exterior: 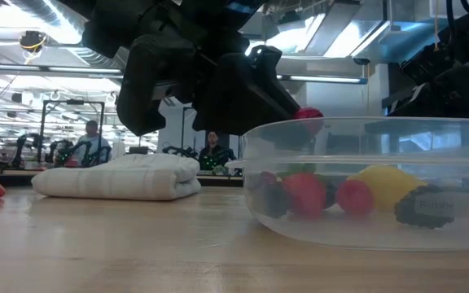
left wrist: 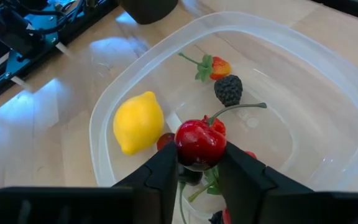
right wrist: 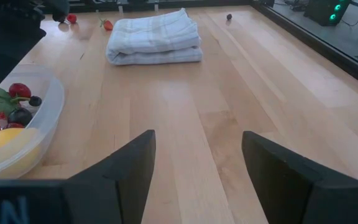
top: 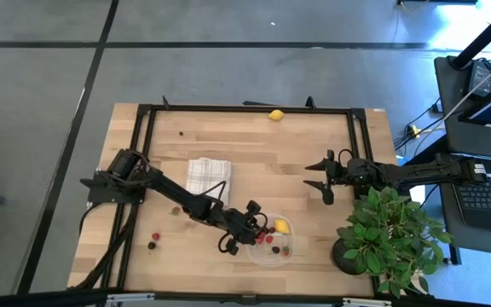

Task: Pick and placing Produce into tupperware
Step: Put the red cherry into the transparent container, then put the strawberry into the transparent container, then put the raspberry into the transparent container

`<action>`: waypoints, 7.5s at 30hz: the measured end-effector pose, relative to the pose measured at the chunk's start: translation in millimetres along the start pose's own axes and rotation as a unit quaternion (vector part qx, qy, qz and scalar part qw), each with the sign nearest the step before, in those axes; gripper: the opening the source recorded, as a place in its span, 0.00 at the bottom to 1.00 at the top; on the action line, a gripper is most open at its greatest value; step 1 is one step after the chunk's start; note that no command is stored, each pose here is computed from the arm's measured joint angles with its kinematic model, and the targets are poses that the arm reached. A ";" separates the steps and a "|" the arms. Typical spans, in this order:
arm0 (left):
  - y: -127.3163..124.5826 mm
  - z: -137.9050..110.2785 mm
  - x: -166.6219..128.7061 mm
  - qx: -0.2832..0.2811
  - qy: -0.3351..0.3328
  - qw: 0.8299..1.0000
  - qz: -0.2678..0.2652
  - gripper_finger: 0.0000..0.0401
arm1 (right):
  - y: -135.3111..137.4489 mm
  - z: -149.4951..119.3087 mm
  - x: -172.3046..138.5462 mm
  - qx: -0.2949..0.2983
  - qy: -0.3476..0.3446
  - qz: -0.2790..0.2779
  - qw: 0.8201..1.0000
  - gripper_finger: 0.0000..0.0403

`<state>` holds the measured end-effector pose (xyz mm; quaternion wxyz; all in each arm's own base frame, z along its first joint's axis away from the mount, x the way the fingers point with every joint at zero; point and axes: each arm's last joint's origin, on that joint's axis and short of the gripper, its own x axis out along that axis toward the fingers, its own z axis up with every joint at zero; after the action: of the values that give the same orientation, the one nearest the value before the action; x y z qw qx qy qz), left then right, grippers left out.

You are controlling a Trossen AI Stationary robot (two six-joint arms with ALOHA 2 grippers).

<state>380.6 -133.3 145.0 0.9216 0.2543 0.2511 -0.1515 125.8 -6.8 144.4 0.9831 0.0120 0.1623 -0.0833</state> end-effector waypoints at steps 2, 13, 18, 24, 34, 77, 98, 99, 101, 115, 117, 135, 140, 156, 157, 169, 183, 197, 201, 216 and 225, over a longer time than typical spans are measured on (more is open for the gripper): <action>0.1 0.1 -0.1 0.000 0.000 1.000 0.000 0.27 | 0.0 0.0 0.0 0.000 0.000 0.000 1.000 0.60; 0.0 0.2 -0.2 0.000 0.000 1.000 0.000 0.42 | 0.0 0.0 0.0 0.000 0.000 0.000 1.000 0.60; -1.7 6.4 -6.6 0.003 -0.003 1.000 0.001 0.43 | 0.0 0.0 0.0 0.000 0.000 0.000 1.000 0.60; 1.8 20.2 -43.7 -0.086 0.058 0.994 0.029 0.43 | 0.0 0.0 0.0 0.000 0.000 0.000 1.000 0.60; 17.2 12.8 -135.4 -0.394 0.228 0.887 0.073 0.43 | 0.0 0.0 0.0 -0.001 0.000 0.000 1.000 0.60; -41.9 -72.5 -175.9 -0.667 0.459 0.549 0.207 0.43 | 0.0 0.1 0.0 0.002 0.000 0.000 1.000 0.60; -47.1 -81.0 -169.7 -0.693 0.444 0.535 0.192 0.43 | 0.0 0.1 0.0 0.001 0.000 0.000 1.000 0.60; -47.1 -81.0 -169.7 -0.693 0.444 0.535 0.192 0.42 | 0.0 0.1 0.0 0.000 0.000 0.000 1.000 0.60; -47.1 -81.0 -169.7 -0.693 0.444 0.535 0.192 0.39 | 0.0 0.1 0.0 0.000 0.000 0.000 1.000 0.60; -47.1 -81.0 -169.7 -0.692 0.444 0.536 0.192 0.12 | 0.0 0.1 0.0 -0.002 0.000 0.000 1.000 0.60; -47.1 -81.0 -169.7 -0.692 0.444 0.536 0.192 0.09 | 0.0 0.1 0.0 -0.002 0.000 0.000 1.000 0.60; -41.2 -77.7 -168.1 -0.641 0.454 0.601 0.146 0.00 | 0.0 0.1 0.0 -0.002 0.000 0.000 1.000 0.60; -28.8 -56.1 -164.0 -0.621 0.422 0.651 0.111 0.00 | 0.0 0.1 0.0 -0.002 0.000 0.000 1.000 0.60; 56.2 31.1 -136.9 -0.485 0.082 0.869 0.052 0.00 | 0.1 3.9 -0.1 -0.011 -0.020 0.000 1.000 0.60; 59.8 33.3 -132.9 -0.470 0.063 0.880 0.039 0.00 | 0.2 3.9 -0.1 -0.011 -0.020 0.001 1.000 0.60; 68.9 13.1 -55.2 -0.416 -0.007 0.905 -0.086 0.00 | 0.1 3.8 -0.1 -0.009 -0.019 0.000 1.000 0.60; 61.4 42.9 2.7 -0.370 0.136 0.906 -0.154 0.00 | 0.1 3.1 0.0 -0.010 -0.016 0.000 1.000 0.60; 64.7 47.5 20.6 -0.358 0.247 0.893 -0.115 0.00 | 0.1 1.7 0.0 -0.011 -0.009 0.000 1.000 0.60; 62.5 48.3 20.3 -0.356 0.249 0.893 -0.117 0.00 | 0.1 1.7 0.0 -0.012 -0.009 0.000 1.000 0.60; 62.4 48.5 20.3 -0.356 0.249 0.893 -0.116 0.06 | 0.1 1.7 0.0 -0.011 -0.009 0.000 1.000 0.60; 62.4 48.4 20.3 -0.356 0.249 0.893 -0.115 0.07 | 0.1 1.7 0.0 -0.010 -0.009 0.000 1.000 0.60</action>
<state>441.5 -111.3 194.6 0.8340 -0.0922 0.5367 -0.0892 126.4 -6.8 146.0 0.9846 0.0015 0.1544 -0.0815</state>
